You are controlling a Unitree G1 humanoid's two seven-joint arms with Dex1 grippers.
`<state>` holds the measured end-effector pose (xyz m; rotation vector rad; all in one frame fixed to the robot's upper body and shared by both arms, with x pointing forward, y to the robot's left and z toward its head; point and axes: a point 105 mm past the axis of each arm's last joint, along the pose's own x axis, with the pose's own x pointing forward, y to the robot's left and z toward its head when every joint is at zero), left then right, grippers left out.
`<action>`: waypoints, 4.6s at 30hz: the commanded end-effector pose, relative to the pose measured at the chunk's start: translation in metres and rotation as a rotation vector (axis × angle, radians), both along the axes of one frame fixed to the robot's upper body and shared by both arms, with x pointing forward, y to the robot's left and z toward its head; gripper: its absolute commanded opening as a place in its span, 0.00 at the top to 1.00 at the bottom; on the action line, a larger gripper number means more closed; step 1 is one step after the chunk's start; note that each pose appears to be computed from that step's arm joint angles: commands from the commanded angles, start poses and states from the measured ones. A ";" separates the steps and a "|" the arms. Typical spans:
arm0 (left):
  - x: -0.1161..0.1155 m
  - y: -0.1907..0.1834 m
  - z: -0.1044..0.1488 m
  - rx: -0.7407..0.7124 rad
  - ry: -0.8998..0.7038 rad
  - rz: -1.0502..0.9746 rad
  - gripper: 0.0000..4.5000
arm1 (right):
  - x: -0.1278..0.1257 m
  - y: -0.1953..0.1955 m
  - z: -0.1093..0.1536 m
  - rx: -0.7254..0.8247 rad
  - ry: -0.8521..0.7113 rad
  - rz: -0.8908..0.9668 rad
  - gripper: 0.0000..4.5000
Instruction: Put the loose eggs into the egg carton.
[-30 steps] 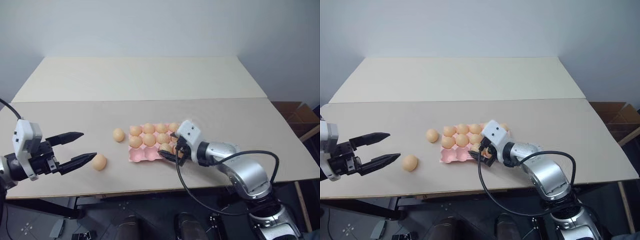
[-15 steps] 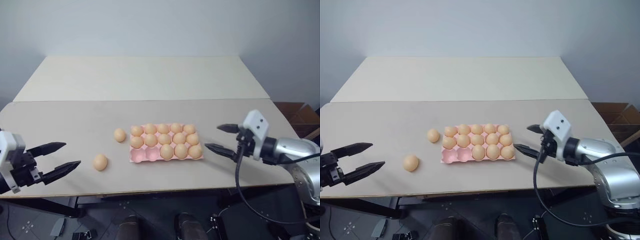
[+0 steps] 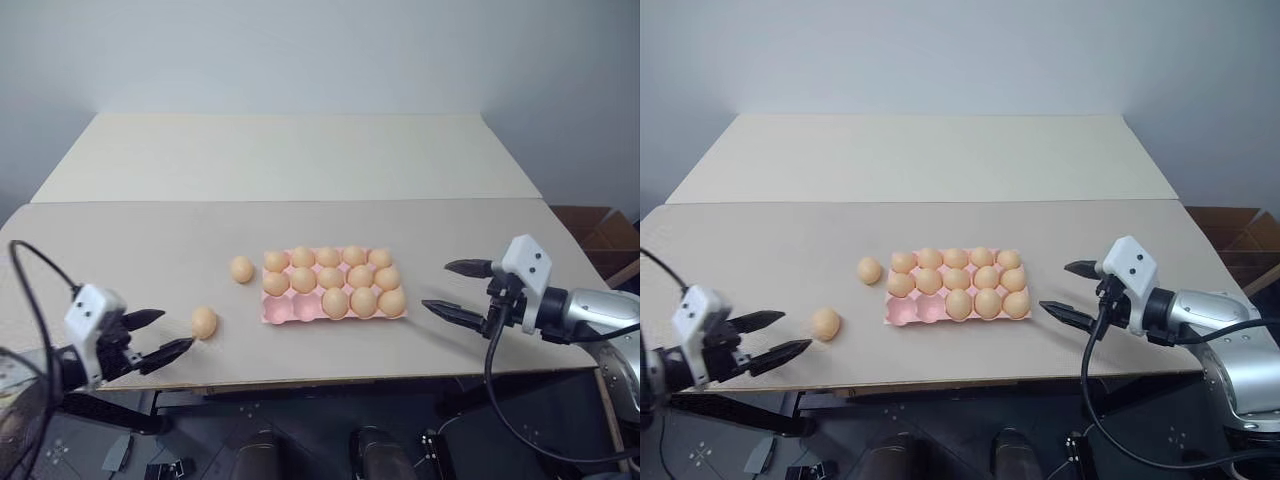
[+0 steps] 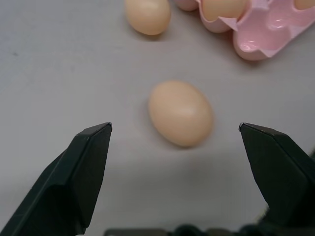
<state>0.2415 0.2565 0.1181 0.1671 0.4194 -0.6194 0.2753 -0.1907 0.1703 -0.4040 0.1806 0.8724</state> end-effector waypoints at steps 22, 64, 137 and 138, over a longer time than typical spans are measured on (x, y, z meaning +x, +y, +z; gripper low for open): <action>0.031 -0.088 0.039 -0.060 -0.193 -0.357 0.55 | -0.003 0.015 0.023 0.035 -0.118 -0.006 0.00; -0.018 0.021 0.058 -0.061 -0.154 -0.149 0.00 | -0.002 0.013 0.022 0.033 -0.126 0.042 0.00; 0.051 -0.113 0.050 -0.064 -0.227 -0.394 0.01 | -0.013 0.027 0.030 0.065 -0.179 0.028 0.00; 0.050 -0.105 0.056 -0.060 -0.257 -0.381 0.01 | -0.014 0.027 0.030 0.066 -0.179 0.029 0.00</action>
